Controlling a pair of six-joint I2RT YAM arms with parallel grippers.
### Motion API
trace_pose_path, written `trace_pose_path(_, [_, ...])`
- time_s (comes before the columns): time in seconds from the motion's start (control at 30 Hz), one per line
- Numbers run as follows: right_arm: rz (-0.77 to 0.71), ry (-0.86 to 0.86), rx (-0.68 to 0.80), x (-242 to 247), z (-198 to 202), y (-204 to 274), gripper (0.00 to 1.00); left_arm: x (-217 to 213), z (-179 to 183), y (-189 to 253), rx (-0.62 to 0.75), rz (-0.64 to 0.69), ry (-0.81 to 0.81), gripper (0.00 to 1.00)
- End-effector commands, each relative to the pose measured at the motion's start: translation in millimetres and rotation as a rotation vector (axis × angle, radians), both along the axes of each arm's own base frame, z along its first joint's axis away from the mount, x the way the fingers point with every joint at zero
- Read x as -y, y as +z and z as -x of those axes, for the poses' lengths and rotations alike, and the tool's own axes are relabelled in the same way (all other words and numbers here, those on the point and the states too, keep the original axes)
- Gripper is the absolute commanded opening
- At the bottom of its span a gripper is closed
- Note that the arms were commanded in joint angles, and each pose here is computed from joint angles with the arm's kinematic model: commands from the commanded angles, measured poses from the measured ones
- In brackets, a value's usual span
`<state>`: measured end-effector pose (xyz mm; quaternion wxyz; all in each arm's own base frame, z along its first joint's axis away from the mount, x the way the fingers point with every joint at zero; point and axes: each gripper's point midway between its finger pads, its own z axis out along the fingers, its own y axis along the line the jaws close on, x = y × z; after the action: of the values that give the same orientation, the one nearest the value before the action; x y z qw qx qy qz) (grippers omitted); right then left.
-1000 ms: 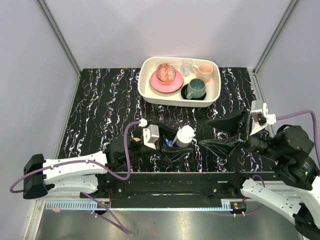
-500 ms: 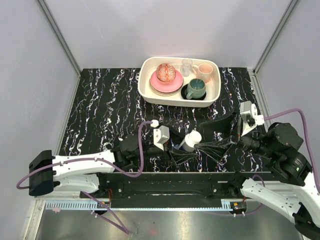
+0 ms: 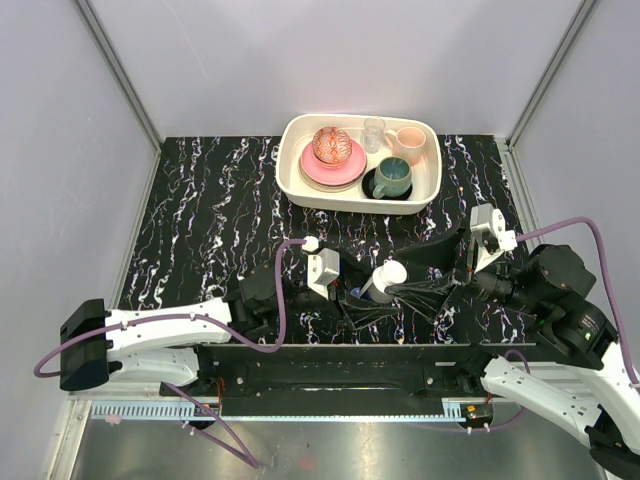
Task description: Sort the pills into containers
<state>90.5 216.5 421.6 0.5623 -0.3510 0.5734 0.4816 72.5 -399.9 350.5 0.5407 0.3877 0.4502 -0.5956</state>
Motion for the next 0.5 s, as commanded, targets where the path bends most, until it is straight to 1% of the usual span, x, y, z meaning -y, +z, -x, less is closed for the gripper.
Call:
trace_pose_path(0.0, [-0.021, 0.019, 0.03, -2.1, 2.3, 9.2, 0.7, -3.5, 7.9, 38.1, 0.039, 0.109, -0.036, 0.0])
trace_pose_path(0.07, [-0.02, 0.022, 0.028, -2.2, 2.8, 8.8, 0.68, -3.2, 7.3, 37.9, 0.038, 0.109, -0.034, 0.0])
trace_pose_path(0.1, [-0.021, 0.024, 0.025, -2.5, 3.1, 8.6, 0.64, -3.1, 7.5, 37.5, 0.038, 0.107, -0.035, 0.0])
trace_pose_path(0.3, [-0.014, 0.028, 0.0, -5.2, 1.9, 6.0, 0.54, -5.0, 8.1, 38.9, 0.041, 0.112, -0.034, 0.0])
trace_pose_path(0.4, [-0.008, 0.03, -0.01, -6.9, 1.0, 4.0, 0.45, -6.2, 8.1, 38.3, 0.042, 0.11, -0.032, 0.0])
trace_pose_path(0.43, [-0.005, 0.03, -0.013, -7.2, 0.6, 3.4, 0.38, -6.1, 8.0, 37.9, 0.043, 0.109, -0.031, 0.0])
trace_pose_path(0.47, [0.003, 0.028, -0.021, -8.5, -0.8, 0.7, 0.33, -6.5, 8.1, 38.1, 0.043, 0.109, -0.031, 0.0])
